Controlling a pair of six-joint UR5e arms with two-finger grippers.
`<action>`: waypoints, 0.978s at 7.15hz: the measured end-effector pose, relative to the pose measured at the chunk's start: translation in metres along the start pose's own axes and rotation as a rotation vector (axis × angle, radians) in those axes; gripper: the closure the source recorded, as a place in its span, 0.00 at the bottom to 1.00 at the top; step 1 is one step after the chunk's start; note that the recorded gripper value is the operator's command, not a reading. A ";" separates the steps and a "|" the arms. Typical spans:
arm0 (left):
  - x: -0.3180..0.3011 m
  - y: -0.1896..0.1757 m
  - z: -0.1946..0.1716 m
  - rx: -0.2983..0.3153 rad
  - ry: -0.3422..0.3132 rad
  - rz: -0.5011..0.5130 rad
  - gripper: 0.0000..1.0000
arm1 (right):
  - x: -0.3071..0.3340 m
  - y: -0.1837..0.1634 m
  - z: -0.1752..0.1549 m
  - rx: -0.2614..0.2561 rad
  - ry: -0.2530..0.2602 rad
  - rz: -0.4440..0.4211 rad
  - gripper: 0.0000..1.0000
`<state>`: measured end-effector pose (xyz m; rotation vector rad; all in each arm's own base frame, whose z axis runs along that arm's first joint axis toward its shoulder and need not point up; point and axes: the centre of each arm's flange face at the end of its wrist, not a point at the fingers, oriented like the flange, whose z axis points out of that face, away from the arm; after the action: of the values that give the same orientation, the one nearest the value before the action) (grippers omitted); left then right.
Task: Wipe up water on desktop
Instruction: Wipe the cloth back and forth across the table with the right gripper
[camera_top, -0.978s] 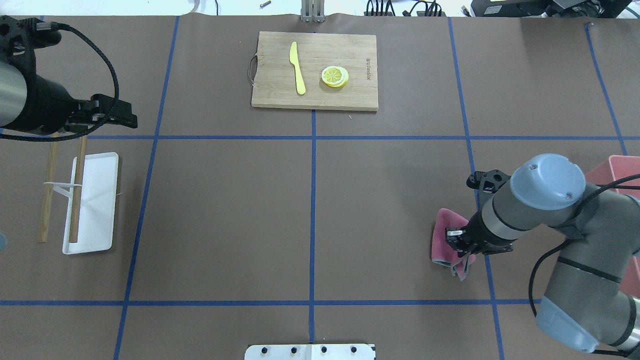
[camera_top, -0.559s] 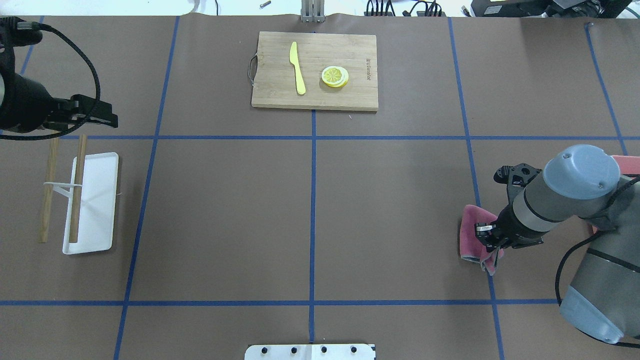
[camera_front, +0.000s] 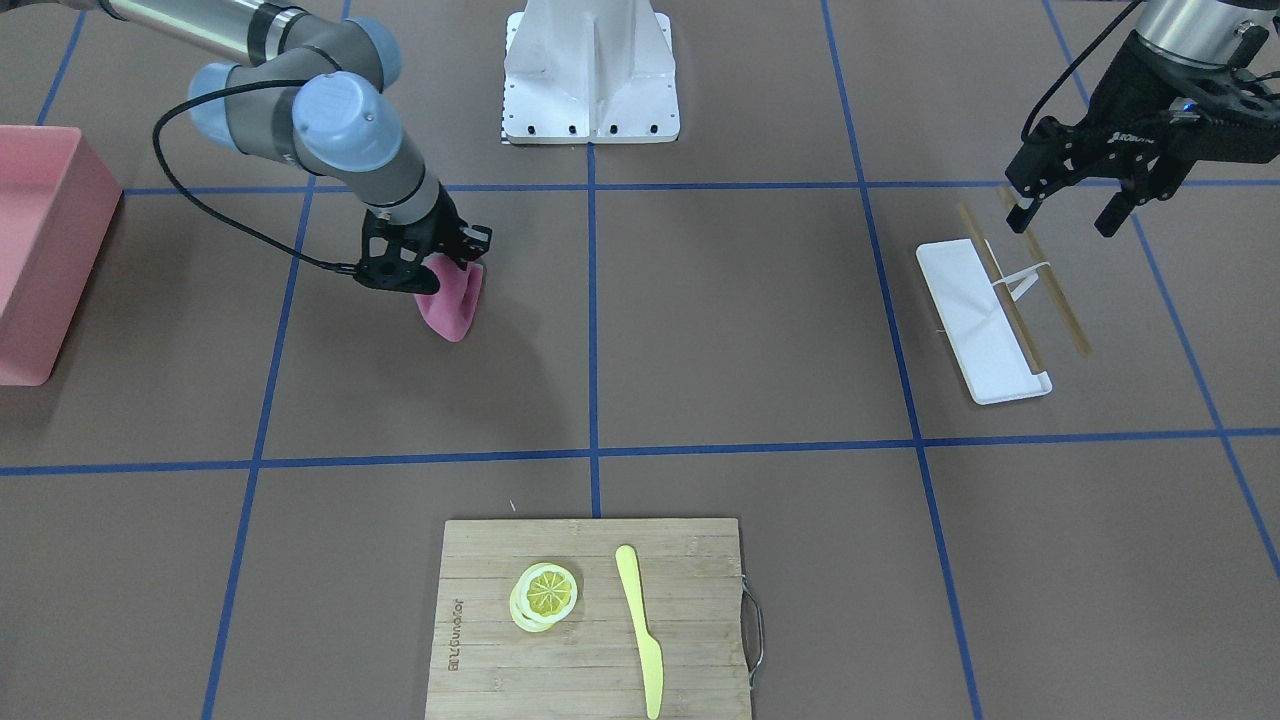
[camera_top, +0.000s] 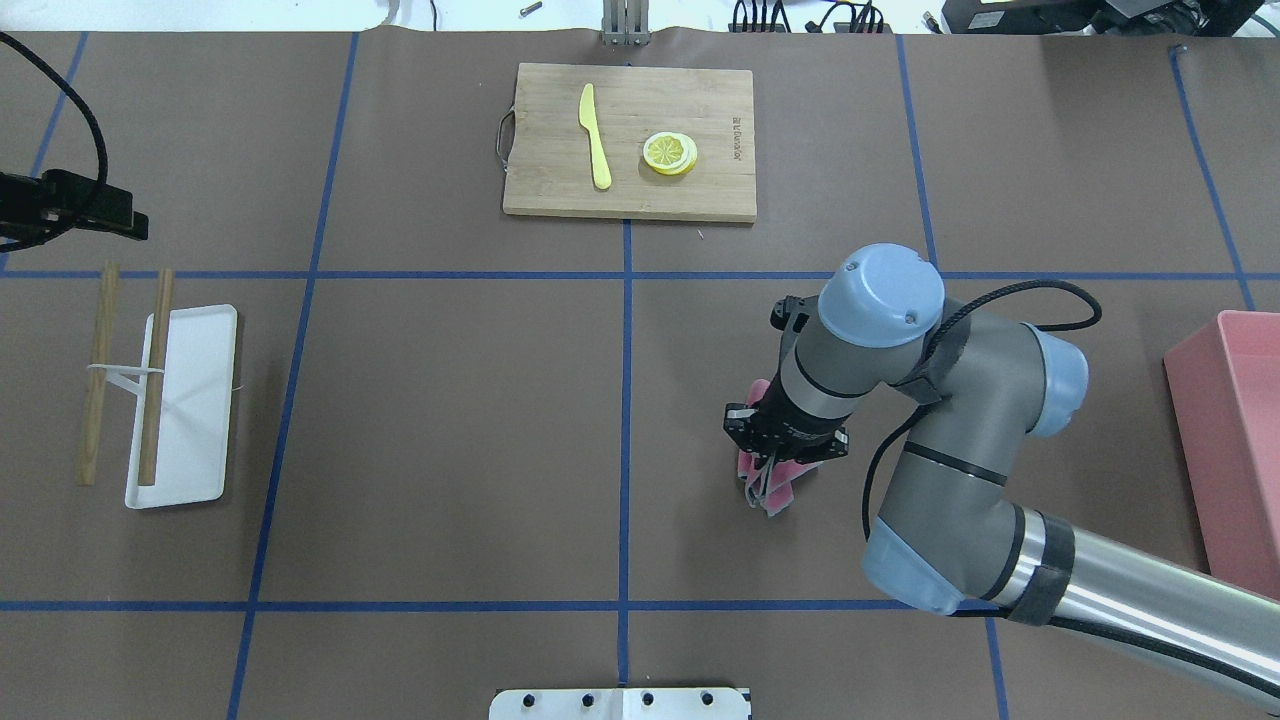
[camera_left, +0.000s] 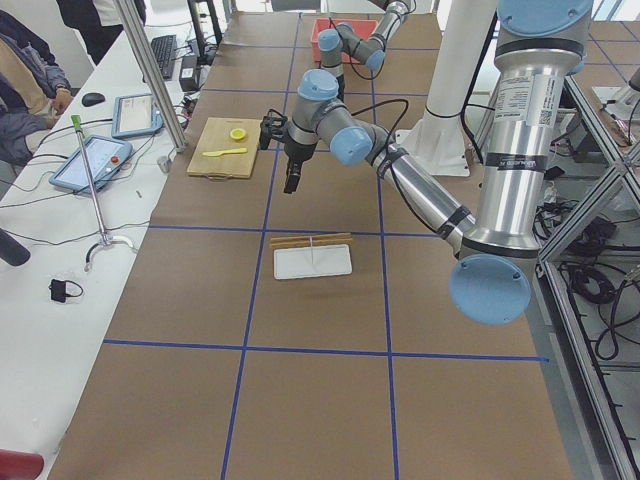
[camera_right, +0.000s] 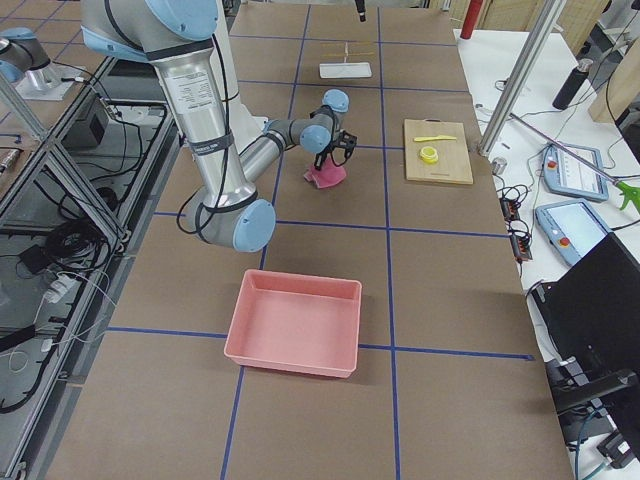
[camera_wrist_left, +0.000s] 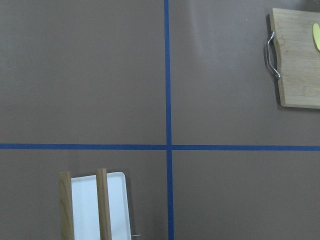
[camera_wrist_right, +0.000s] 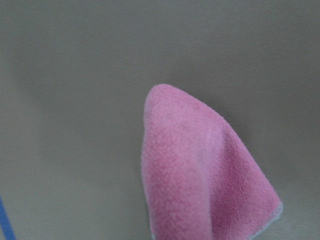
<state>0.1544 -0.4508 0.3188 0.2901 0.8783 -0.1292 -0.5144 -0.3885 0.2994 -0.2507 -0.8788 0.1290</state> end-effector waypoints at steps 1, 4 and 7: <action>-0.002 -0.001 -0.001 0.003 -0.001 -0.003 0.02 | -0.006 0.000 0.000 -0.003 -0.006 0.007 1.00; -0.005 -0.003 -0.002 0.000 -0.001 -0.006 0.02 | 0.097 -0.034 -0.015 -0.018 0.036 -0.040 1.00; -0.008 -0.005 -0.004 -0.007 0.006 -0.015 0.02 | 0.178 -0.036 -0.028 -0.025 0.080 -0.108 1.00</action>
<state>0.1455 -0.4541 0.3219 0.2773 0.8872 -0.1395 -0.3799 -0.3895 0.4242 -0.2297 -0.8133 0.0077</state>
